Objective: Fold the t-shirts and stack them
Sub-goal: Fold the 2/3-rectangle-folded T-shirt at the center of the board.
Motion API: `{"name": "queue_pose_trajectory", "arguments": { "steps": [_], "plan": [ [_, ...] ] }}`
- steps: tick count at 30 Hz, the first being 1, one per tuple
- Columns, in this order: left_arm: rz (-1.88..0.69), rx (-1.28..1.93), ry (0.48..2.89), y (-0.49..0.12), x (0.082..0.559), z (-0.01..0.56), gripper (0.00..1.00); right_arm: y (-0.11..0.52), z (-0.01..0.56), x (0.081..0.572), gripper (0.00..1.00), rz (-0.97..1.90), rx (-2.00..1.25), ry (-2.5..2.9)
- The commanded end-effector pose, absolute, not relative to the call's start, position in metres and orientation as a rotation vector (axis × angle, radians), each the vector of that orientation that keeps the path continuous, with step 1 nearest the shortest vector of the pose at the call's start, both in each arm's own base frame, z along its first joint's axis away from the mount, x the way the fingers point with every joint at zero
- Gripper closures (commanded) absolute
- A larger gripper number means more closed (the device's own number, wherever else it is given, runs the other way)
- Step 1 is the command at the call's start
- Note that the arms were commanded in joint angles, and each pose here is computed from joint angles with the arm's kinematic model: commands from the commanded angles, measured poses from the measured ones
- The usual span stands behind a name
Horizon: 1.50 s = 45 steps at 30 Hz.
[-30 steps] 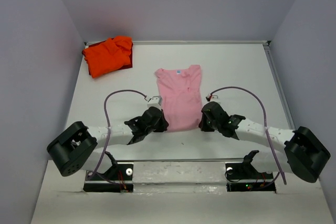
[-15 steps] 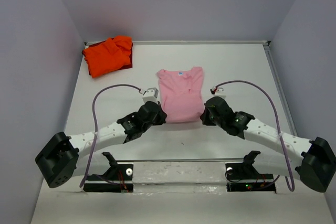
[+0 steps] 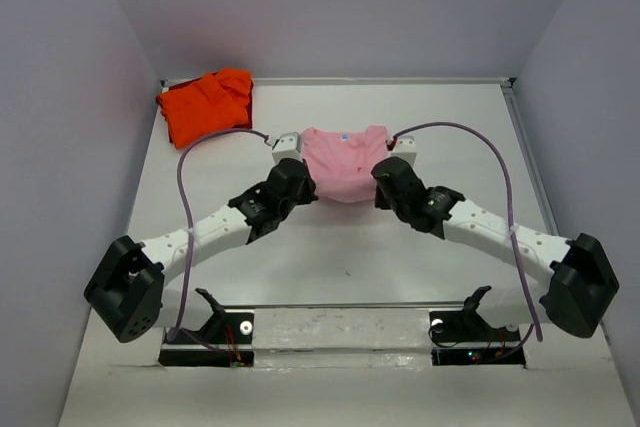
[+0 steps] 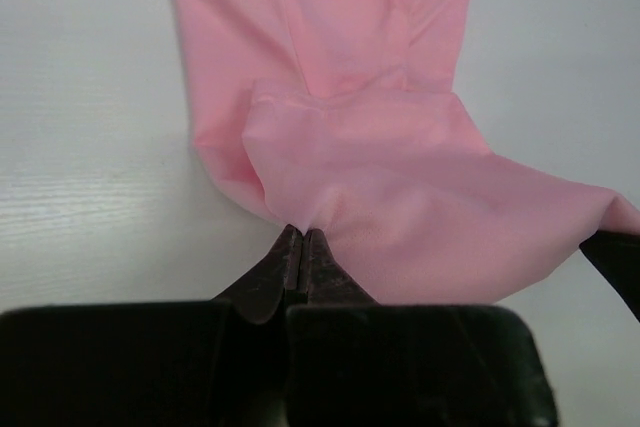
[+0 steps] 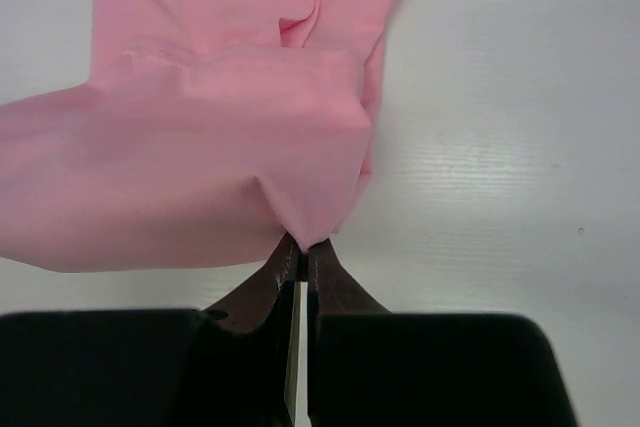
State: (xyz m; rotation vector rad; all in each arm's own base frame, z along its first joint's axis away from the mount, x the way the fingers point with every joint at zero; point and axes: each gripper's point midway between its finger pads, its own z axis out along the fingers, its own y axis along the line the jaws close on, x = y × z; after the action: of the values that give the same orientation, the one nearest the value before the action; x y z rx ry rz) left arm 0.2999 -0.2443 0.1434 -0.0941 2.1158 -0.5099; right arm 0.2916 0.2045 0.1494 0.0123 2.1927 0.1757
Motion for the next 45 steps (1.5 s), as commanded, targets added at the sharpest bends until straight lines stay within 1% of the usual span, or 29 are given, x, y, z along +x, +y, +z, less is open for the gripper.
{"name": "queue_pose_trajectory", "arguments": {
  "steps": [1, 8, 10, 11, 12, 17, 19, 20, 22, 26, 30, 33, 36, 37, 39, 41, 42, 44, 45],
  "plan": [
    [-0.455, -0.109, 2.019, -0.234, 0.332, 0.175, 1.00, 0.205, 0.180, 0.321, 1.00, 0.086, 0.026, 2.062],
    [-0.411, -0.111, 1.982, -0.225, 0.372, 0.189, 1.00, 0.198, 0.194, 0.366, 1.00, -0.041, 0.071, 1.951],
    [-0.406, -0.113, 1.969, -0.229, 0.385, 0.193, 1.00, 0.197, 0.191, 0.379, 1.00, -0.059, 0.082, 1.951],
    [-0.401, -0.109, 1.985, -0.231, 0.390, 0.187, 1.00, 0.193, 0.193, 0.388, 1.00, -0.070, 0.082, 1.938],
    [-0.415, -0.105, 1.965, -0.235, 0.397, 0.198, 1.00, 0.200, 0.195, 0.394, 1.00, -0.066, 0.069, 1.939],
    [-0.436, -0.085, 1.955, -0.247, 0.408, 0.205, 1.00, 0.207, 0.194, 0.410, 1.00, -0.065, 0.030, 1.948],
    [-0.431, -0.089, 1.944, -0.248, 0.416, 0.208, 1.00, 0.197, 0.191, 0.422, 1.00, -0.089, 0.048, 1.946],
    [-0.423, -0.074, 1.964, -0.250, 0.419, 0.200, 1.00, 0.204, 0.189, 0.427, 1.00, -0.085, 0.030, 1.950],
    [-0.415, -0.070, 1.957, -0.252, 0.426, 0.206, 1.00, 0.196, 0.192, 0.439, 1.00, -0.102, 0.044, 1.938],
    [-0.410, -0.070, 1.937, -0.252, 0.431, 0.213, 1.00, 0.201, 0.205, 0.451, 1.00, -0.093, 0.028, 1.913],
    [-0.389, -0.070, 1.924, -0.248, 0.446, 0.220, 1.00, 0.199, 0.215, 0.474, 1.00, -0.122, 0.021, 1.889],
    [-0.385, -0.063, 1.926, -0.248, 0.449, 0.221, 1.00, 0.203, 0.219, 0.476, 1.00, -0.112, 0.012, 1.883],
    [-0.424, -0.075, 1.917, -0.249, 0.442, 0.224, 1.00, 0.202, 0.212, 0.467, 1.00, -0.074, 0.025, 1.902],
    [-0.434, -0.086, 1.934, -0.247, 0.437, 0.215, 1.00, 0.198, 0.206, 0.460, 1.00, -0.073, 0.030, 1.915],
    [-0.462, -0.089, 1.936, -0.248, 0.429, 0.214, 1.00, 0.195, 0.198, 0.451, 1.00, -0.059, 0.049, 1.938],
    [-0.483, -0.099, 1.960, -0.247, 0.419, 0.202, 1.00, 0.190, 0.188, 0.437, 1.00, -0.030, 0.063, 1.962],
    [-0.500, -0.103, 1.943, -0.247, 0.414, 0.207, 1.00, 0.187, 0.183, 0.430, 1.00, -0.026, 0.066, 1.978],
    [-0.504, -0.102, 1.967, -0.249, 0.399, 0.195, 1.00, 0.183, 0.176, 0.419, 1.00, -0.011, 0.070, 1.996],
    [-0.503, -0.101, 1.975, -0.247, 0.390, 0.191, 1.00, 0.182, 0.171, 0.405, 1.00, 0.001, 0.072, 2.010]
  ]
}}
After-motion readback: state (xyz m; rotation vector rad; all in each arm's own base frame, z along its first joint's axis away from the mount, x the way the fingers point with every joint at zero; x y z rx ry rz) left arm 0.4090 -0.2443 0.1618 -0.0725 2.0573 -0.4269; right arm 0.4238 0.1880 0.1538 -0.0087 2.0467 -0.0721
